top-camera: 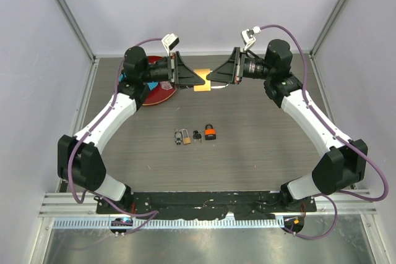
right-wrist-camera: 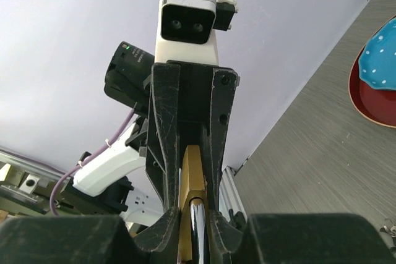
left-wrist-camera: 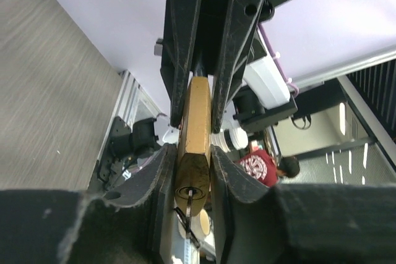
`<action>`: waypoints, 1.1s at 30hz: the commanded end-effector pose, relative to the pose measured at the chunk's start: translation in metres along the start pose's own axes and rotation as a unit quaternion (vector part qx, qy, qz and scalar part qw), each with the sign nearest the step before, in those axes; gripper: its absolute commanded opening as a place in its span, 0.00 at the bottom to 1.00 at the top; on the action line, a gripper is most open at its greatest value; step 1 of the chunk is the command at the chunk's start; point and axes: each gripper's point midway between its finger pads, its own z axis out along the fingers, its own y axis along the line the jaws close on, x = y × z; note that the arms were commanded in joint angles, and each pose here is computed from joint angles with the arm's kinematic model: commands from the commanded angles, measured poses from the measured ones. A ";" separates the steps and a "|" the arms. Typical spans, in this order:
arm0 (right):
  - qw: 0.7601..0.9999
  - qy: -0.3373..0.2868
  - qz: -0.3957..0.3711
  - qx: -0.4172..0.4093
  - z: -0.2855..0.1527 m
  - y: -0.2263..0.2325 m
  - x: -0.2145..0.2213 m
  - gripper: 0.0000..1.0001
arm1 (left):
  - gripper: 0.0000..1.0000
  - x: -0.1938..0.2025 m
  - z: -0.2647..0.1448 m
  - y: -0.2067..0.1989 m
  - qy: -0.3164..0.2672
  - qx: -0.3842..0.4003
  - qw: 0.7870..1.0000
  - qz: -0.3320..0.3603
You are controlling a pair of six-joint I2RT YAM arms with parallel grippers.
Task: Lock with the key
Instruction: Lock the lock.
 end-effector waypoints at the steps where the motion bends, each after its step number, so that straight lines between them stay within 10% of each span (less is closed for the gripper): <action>1: 0.999 -0.028 -0.045 -0.009 -0.002 0.020 -0.011 0.02 | 0.31 -0.018 -0.009 -0.031 -0.056 0.014 0.997 0.060; 33: 0.998 -0.037 -0.056 -0.010 -0.003 0.030 -0.022 0.02 | 0.36 -0.007 -0.019 -0.014 -0.043 0.004 0.998 0.042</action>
